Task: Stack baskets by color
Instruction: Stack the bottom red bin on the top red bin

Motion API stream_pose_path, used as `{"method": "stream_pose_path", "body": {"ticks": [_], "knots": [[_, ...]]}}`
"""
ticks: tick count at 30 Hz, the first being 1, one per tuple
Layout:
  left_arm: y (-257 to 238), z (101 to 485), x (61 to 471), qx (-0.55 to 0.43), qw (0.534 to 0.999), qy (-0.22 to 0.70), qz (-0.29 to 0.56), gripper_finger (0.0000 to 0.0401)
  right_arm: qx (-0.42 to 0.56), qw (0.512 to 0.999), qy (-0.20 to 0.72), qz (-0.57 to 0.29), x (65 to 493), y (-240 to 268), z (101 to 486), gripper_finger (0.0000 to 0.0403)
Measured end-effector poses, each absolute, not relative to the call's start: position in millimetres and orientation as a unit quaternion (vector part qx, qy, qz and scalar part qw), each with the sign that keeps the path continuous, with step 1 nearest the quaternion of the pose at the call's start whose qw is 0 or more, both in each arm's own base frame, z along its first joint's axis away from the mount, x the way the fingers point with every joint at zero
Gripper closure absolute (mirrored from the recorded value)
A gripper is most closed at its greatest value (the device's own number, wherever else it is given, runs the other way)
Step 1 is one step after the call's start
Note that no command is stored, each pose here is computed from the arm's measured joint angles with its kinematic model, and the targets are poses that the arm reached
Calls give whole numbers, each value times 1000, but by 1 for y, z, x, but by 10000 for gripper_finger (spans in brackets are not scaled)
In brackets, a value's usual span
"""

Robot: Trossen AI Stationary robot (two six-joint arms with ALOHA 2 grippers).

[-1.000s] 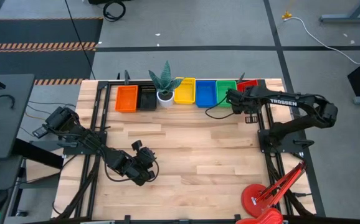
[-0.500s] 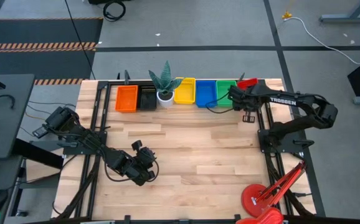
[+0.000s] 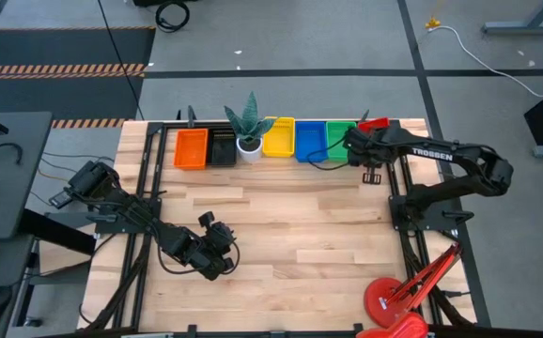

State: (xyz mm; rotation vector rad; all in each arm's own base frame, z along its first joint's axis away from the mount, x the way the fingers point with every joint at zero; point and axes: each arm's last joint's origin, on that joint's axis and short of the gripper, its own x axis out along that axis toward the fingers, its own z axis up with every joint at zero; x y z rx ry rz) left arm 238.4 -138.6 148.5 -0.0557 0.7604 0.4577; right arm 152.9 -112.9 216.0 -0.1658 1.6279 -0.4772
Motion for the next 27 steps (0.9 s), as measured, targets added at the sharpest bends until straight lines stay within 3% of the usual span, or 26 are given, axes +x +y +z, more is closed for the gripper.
{"method": "stream_pose_path", "body": {"ticks": [6,10,22,27], "knots": [[-139,148,238,-27,903,368,221,308,-112,645,732,-189,153,-114,216,290],[-139,148,238,-27,903,368,221,308,-139,634,741,-172,154,-117,214,264],[-139,149,239,-29,904,366,221,307,-119,593,785,-135,159,-131,191,298],[-139,149,239,-29,904,366,221,307,-111,579,796,-138,159,-137,183,361]]}}
